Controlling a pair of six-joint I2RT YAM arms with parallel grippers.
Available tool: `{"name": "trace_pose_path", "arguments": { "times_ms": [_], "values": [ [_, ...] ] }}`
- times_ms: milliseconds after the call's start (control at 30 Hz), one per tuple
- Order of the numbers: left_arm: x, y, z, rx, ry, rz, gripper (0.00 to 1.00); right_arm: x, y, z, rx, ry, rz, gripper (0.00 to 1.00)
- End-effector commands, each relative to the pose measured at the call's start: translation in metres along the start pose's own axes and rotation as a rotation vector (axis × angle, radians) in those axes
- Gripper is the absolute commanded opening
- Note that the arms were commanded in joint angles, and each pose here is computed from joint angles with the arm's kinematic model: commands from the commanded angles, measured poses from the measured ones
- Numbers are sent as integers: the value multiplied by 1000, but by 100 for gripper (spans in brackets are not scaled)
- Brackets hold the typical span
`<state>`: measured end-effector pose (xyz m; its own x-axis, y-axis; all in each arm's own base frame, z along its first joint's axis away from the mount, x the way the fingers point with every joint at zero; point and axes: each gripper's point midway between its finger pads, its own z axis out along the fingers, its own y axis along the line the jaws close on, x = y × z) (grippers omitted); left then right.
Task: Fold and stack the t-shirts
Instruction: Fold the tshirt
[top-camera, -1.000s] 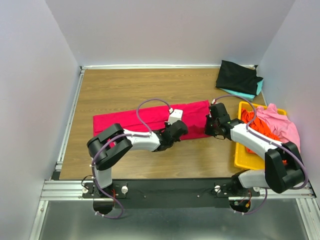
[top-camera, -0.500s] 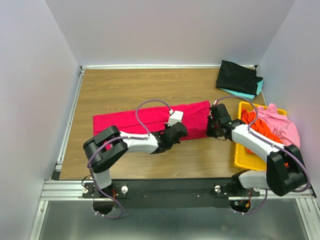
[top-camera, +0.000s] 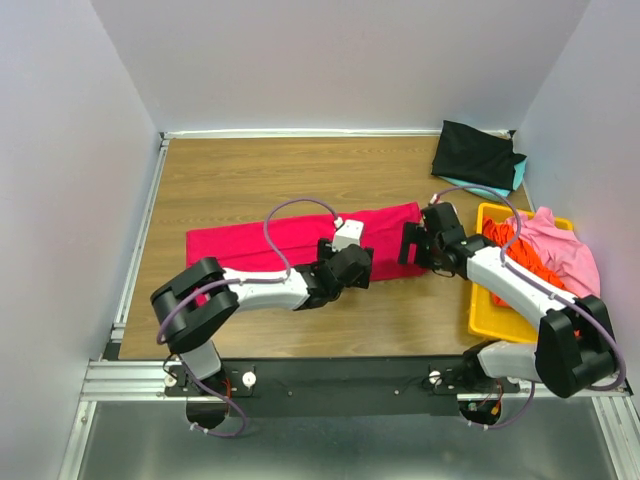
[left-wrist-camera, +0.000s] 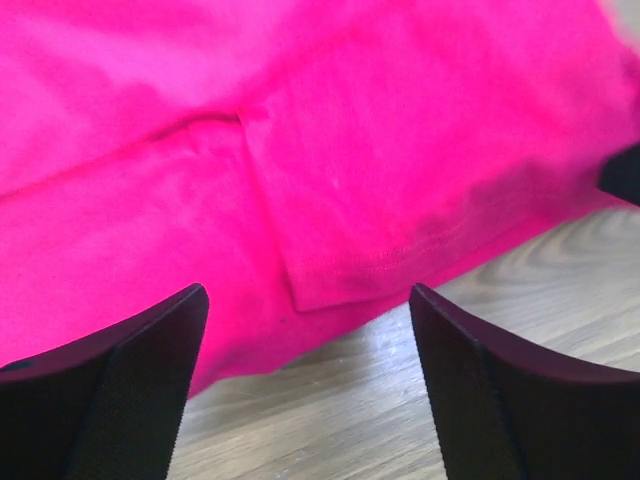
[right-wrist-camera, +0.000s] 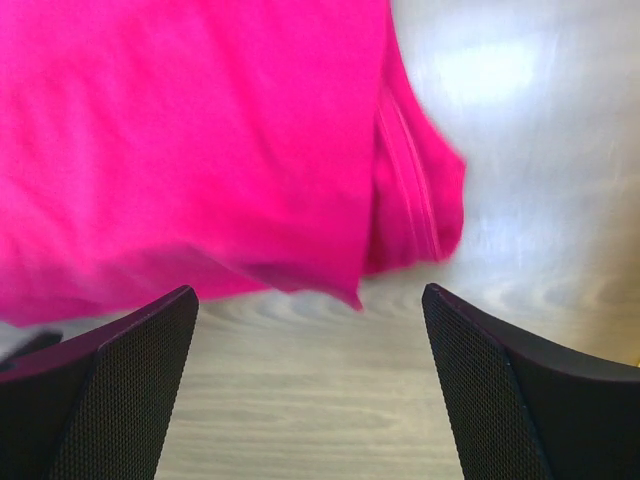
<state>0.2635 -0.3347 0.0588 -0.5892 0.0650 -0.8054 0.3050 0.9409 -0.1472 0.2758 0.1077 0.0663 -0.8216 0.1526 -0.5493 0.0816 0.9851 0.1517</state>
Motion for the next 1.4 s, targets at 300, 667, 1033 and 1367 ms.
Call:
{"name": "trace_pose_path", "arguments": {
  "times_ms": [300, 667, 1033, 1367],
  "values": [
    [-112, 56, -33, 65, -430, -30, 98, -87, 70, 25, -247, -242, -81, 100],
    [-105, 115, -58, 55, -551, -85, 98, -84, 50, 57, -135, -291, 91, 100],
    [-71, 103, -33, 136, -480, -67, 98, -49, 45, 92, -108, -165, 95, 98],
    [-21, 88, -10, 253, -382, -115, 96, -55, 47, 129, -50, -111, 72, 98]
  ]
}}
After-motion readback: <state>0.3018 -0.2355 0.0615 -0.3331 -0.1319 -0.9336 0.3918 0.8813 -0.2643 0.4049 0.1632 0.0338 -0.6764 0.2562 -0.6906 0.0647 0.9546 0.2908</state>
